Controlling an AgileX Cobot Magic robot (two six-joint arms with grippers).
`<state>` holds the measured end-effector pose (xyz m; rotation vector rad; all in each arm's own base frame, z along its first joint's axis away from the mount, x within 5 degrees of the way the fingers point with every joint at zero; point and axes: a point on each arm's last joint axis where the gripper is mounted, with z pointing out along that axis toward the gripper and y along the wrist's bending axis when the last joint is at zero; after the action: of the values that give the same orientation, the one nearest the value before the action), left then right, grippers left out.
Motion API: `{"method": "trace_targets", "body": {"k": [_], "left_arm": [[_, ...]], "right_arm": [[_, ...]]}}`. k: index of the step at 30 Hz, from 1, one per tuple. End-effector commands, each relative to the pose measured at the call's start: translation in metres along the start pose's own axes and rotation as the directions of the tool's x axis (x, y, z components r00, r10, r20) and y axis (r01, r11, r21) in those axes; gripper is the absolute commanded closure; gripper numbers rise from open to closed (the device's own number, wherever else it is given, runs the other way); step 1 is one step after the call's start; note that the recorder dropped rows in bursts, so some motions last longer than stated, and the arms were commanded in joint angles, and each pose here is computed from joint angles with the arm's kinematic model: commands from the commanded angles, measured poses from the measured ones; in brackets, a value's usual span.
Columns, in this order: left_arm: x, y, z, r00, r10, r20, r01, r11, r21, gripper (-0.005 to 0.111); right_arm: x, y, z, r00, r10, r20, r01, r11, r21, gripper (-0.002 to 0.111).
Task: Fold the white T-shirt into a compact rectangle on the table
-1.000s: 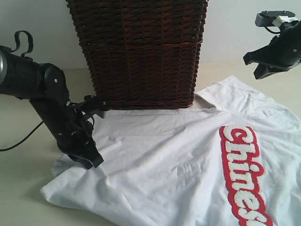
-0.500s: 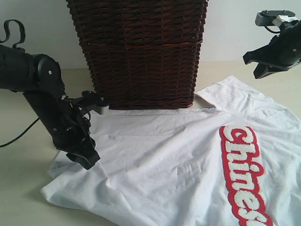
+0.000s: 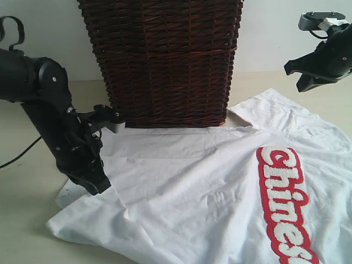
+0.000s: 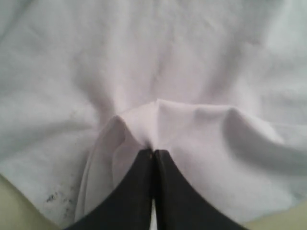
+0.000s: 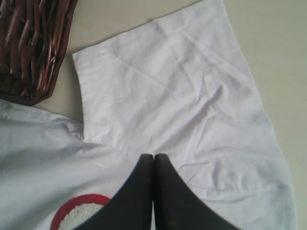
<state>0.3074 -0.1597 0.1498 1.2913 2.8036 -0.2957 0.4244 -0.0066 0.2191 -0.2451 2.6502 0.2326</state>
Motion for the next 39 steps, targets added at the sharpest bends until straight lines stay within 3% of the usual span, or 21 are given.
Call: {"method": "trace_targets", "body": {"k": [1, 5, 8, 16, 19, 24, 27, 32, 33, 35, 37, 39], "left_arm": [[0.012, -0.013, -0.035, 0.998, 0.045, -0.035, -0.044, 0.999, 0.021, 0.107], [0.028, -0.03, -0.059, 0.991, 0.042, -0.126, -0.028, 0.993, 0.113, 0.107], [0.038, -0.035, -0.065, 0.99, -0.047, -0.132, 0.06, 0.994, 0.094, 0.107], [0.096, -0.057, -0.032, 0.95, -0.08, -0.301, 0.138, 0.975, 0.176, 0.107], [0.108, -0.068, -0.028, 0.945, -0.109, -0.31, 0.186, 0.955, 0.231, 0.107], [0.119, -0.071, -0.036, 0.947, -0.11, -0.303, 0.171, 0.968, 0.185, 0.106], [0.121, -0.07, -0.039, 0.949, -0.104, -0.297, 0.158, 0.973, 0.166, 0.096], [0.12, -0.069, -0.04, 0.951, -0.101, -0.291, 0.152, 0.975, 0.16, 0.047], [0.116, -0.065, -0.042, 0.958, -0.101, -0.27, 0.14, 0.982, 0.128, 0.036], [0.102, -0.053, -0.047, 0.977, -0.137, -0.163, 0.14, 0.99, 0.009, 0.033], [0.078, -0.036, -0.056, 0.985, -0.163, 0.058, 0.17, 0.976, -0.134, 0.038], [0.057, -0.025, -0.063, 0.94, -0.196, 0.28, 0.252, 0.95, -0.184, 0.047]], "right_arm": [[-0.002, 0.001, -0.003, 1.0, -0.004, 0.02, 0.004, 1.0, 0.003, 0.108], [-0.002, 0.001, -0.003, 1.0, -0.002, 0.023, 0.002, 1.0, 0.003, 0.108], [-0.003, 0.002, -0.003, 0.999, 0.016, 0.031, -0.016, 1.0, -0.013, 0.108], [-0.003, 0.005, -0.003, 0.998, 0.045, 0.035, -0.044, 0.998, -0.045, 0.108], [-0.003, 0.005, -0.003, 0.998, 0.045, 0.035, -0.044, 0.998, -0.045, 0.108], [-0.003, 0.006, -0.003, 0.998, 0.055, 0.034, -0.053, 0.997, -0.058, 0.108], [-0.003, 0.007, -0.003, 0.998, 0.058, 0.033, -0.056, 0.996, -0.068, 0.108], [-0.003, 0.008, -0.003, 0.998, 0.06, 0.027, -0.058, 0.996, -0.073, 0.108], [-0.003, 0.008, -0.003, 0.998, 0.06, 0.027, -0.058, 0.996, -0.073, 0.108], [-0.002, 0.008, -0.003, 0.998, 0.06, 0.018, -0.058, 0.995, -0.077, 0.108], [0.0, 0.013, -0.002, 0.999, 0.036, -0.004, -0.037, 0.995, -0.093, 0.108], [0.004, 0.019, 0.002, 1.0, 0.011, -0.025, -0.013, 0.995, -0.103, 0.108]]}}
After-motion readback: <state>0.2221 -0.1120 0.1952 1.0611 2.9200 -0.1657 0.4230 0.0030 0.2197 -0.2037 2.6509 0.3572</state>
